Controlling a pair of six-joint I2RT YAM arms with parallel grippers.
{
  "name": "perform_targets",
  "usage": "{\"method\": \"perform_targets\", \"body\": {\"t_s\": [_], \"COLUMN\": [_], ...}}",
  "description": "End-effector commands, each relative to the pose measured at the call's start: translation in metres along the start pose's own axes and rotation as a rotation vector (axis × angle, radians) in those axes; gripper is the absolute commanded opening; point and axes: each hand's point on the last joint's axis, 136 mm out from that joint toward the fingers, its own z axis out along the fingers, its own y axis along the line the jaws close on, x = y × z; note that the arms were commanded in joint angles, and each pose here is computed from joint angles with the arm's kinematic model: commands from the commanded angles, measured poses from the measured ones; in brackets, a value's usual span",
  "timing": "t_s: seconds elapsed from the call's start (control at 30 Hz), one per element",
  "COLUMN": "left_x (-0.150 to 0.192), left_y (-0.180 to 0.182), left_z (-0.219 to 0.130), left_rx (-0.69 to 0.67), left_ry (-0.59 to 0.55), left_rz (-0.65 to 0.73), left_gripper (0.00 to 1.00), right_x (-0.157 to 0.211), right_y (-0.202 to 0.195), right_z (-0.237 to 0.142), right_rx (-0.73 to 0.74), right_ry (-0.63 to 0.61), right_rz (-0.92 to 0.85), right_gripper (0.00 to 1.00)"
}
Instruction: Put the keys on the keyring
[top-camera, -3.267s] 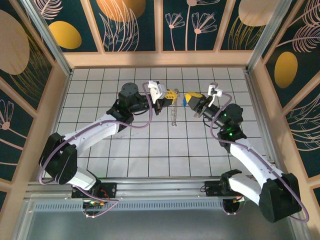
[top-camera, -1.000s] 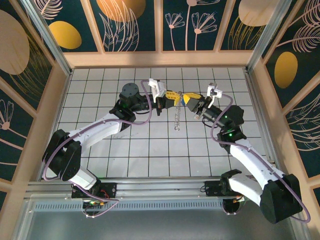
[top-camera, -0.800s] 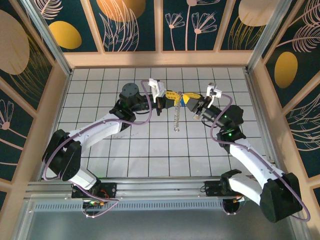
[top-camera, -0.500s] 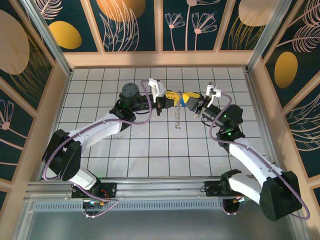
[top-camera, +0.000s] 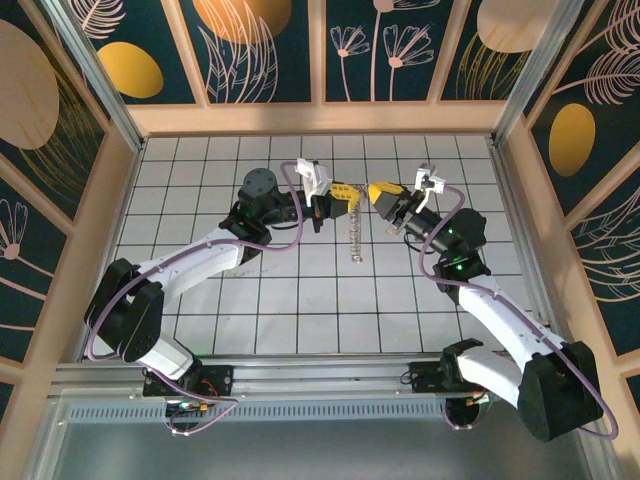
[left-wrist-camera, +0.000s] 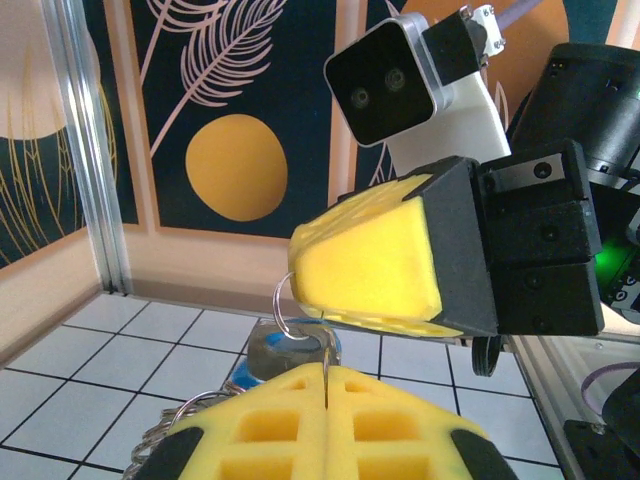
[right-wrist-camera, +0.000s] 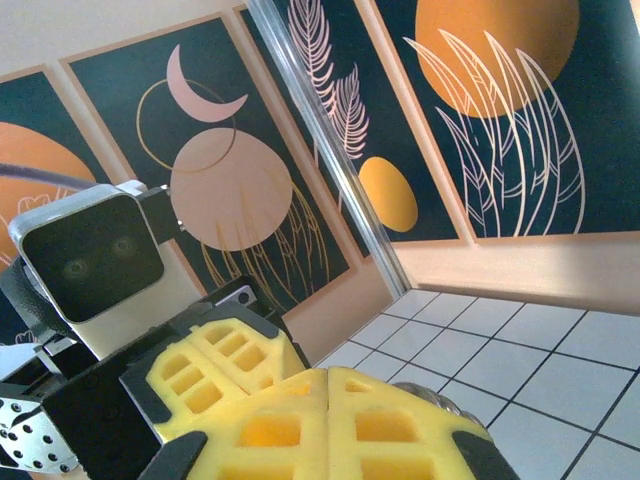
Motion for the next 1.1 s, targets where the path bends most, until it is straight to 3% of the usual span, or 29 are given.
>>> {"method": "perform_targets", "body": {"t_s": [0.0,0.5,1.07], "left_x": [-0.024,-0.021,-0.022], "left_y": [-0.008,-0.005,-0.004], "left_z": [-0.004,-0.002,-0.001], "left_rx": [0.008,-0.003,0.001], "left_ry": [-0.071,-0.063,-0.066], "left_rz": [0.054,0.052,0.051], "left_gripper": [0.00,0.00,0.00], "right_x": [-0.004,-0.023,-0.011], "right_y": [0.000,0.026,0.020], "right_z": [-0.004,-0.014,0.002], "right_rx": [0.003,-0.043,-0.079], "right_ry": [-0.022,-0.063,-0.041], "right_rz": [-0.015,-0.039,0.009], "right_gripper": [0.00,0.00,0.00]}}
